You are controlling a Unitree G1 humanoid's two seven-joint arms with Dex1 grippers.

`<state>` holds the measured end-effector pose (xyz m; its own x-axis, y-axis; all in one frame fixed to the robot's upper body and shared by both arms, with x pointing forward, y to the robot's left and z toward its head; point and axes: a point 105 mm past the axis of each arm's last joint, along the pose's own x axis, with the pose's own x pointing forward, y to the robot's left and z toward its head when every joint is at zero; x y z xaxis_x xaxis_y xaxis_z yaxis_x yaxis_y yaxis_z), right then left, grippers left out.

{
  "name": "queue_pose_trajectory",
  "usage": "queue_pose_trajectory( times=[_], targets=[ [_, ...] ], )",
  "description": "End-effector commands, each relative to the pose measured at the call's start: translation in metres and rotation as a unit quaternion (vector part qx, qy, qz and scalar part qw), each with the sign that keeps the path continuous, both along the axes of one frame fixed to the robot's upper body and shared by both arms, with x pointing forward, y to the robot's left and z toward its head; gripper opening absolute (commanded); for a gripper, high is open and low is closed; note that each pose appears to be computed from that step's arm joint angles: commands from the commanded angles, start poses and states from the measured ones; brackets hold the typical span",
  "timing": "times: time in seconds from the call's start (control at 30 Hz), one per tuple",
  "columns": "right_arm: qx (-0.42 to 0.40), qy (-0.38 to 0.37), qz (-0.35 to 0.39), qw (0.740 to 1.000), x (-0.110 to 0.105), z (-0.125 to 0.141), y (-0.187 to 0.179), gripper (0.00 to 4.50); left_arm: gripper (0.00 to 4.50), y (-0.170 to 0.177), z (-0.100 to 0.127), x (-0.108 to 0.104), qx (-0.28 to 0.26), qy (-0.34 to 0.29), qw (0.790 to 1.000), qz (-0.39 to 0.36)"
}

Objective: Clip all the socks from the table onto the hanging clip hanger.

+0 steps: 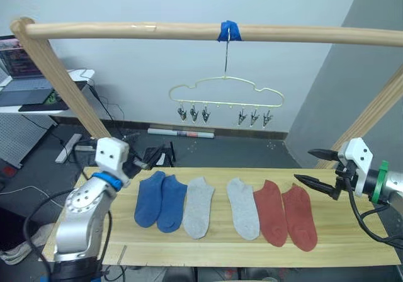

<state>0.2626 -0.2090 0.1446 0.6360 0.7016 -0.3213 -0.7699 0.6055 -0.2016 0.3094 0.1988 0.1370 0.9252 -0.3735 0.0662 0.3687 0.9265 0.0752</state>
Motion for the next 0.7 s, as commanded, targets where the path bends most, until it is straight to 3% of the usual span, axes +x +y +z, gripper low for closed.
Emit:
queue_pose_trajectory(
  times=[0.03,0.1,0.2,0.4,0.7],
  targets=[
    [0.023,-0.028,0.008,0.999,-0.004,0.023,0.016,4.5,4.47,-0.008,0.022,-0.001,-0.01,-0.043,0.999,0.011],
    [0.033,-0.029,0.016,0.999,-0.008,0.027,0.025,4.5,4.47,-0.012,0.026,-0.002,-0.014,-0.055,0.998,0.015],
    [0.046,-0.031,0.021,0.998,-0.01,0.032,0.036,4.5,3.97,-0.013,0.03,-0.003,-0.027,-0.07,0.997,0.029],
    [0.056,-0.037,0.033,0.997,-0.014,0.041,0.049,4.5,2.32,-0.015,0.031,0.007,-0.037,-0.079,0.995,0.041],
    [0.07,-0.051,0.063,0.994,-0.023,0.056,0.071,4.5,2.32,-0.019,0.041,0.025,-0.051,-0.103,0.992,0.046]
  ],
)
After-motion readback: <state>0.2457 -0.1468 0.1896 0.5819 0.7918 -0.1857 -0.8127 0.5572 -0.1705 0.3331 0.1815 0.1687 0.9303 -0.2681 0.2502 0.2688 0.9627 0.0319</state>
